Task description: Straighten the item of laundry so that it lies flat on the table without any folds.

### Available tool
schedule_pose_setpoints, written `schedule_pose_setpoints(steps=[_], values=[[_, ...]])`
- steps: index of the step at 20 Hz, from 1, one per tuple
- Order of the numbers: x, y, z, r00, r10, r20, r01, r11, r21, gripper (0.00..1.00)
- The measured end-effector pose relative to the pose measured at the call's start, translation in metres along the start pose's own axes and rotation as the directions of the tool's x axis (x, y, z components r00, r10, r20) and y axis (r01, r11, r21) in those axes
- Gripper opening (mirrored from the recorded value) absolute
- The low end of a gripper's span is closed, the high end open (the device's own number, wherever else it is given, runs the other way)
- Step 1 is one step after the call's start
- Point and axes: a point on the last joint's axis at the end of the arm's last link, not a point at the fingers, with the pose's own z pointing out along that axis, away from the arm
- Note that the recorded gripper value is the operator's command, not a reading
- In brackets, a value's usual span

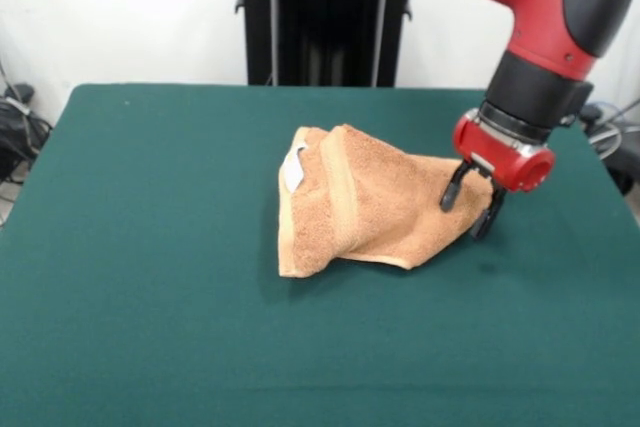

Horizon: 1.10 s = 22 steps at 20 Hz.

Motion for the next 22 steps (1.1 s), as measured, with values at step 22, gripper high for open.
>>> schedule_pose_setpoints(steps=[22], values=[[0.0,0.011,-0.004,1.0,-0.007,0.018,0.007,1.0,-0.021,1.0]])
